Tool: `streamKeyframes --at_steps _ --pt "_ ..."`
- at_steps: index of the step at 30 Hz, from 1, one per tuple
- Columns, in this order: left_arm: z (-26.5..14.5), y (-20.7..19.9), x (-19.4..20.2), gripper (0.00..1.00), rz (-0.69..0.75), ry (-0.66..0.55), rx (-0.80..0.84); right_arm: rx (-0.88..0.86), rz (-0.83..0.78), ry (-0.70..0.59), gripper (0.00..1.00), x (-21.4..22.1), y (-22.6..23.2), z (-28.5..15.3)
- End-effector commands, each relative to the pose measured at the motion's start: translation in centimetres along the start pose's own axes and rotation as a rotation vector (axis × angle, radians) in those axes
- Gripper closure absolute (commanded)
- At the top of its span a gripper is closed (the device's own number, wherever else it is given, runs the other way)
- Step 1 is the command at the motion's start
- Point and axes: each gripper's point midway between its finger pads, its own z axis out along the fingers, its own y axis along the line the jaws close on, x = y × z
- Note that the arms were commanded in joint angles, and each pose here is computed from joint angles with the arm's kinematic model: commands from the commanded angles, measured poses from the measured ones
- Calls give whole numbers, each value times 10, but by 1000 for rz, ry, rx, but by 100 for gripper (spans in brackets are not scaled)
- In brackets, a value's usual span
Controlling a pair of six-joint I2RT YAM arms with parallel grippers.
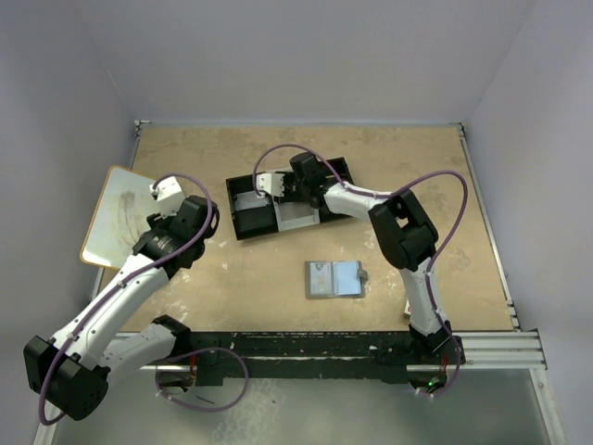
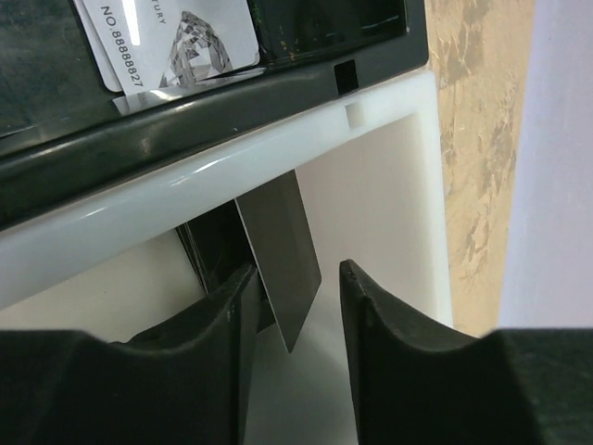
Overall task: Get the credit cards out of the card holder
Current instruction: Place the credit card in the storage box.
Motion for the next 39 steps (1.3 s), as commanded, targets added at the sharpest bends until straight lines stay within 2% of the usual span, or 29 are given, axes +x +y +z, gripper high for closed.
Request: streamKeyframes --at_steps 1,9,14,17,20,23,25,29,32,39 --pt "-3 -5 -14 33 -18 -28 20 50 52 -43 56 -24 -29 -17" --pt "-3 -7 -9 33 -14 -9 33 53 185 -137 47 -49 -38 -35" --pt "-4 -7 -9 33 -20 -8 42 120 275 -132 45 -50 -52 -48" --pt "-5 -7 -9 33 -20 -9 43 213 441 -165 45 -60 -73 -75" --pt "-6 -7 -11 33 -25 -14 45 296 734 -159 41 -59 -81 -114" --pt "-7 -8 -11 31 -29 -15 58 269 1095 -56 41 -45 -45 -142" --pt "-8 -10 -12 31 -31 -16 73 192 1297 22 40 -37 -1 -152" --pt "-7 -12 -11 30 -30 -14 79 164 1588 58 40 -34 70 -176" --pt "-7 -13 -11 30 -28 -9 82 167 1669 148 32 -34 127 -187" --pt "-7 -12 -11 30 -28 -12 77 147 1685 321 28 -30 194 -190"
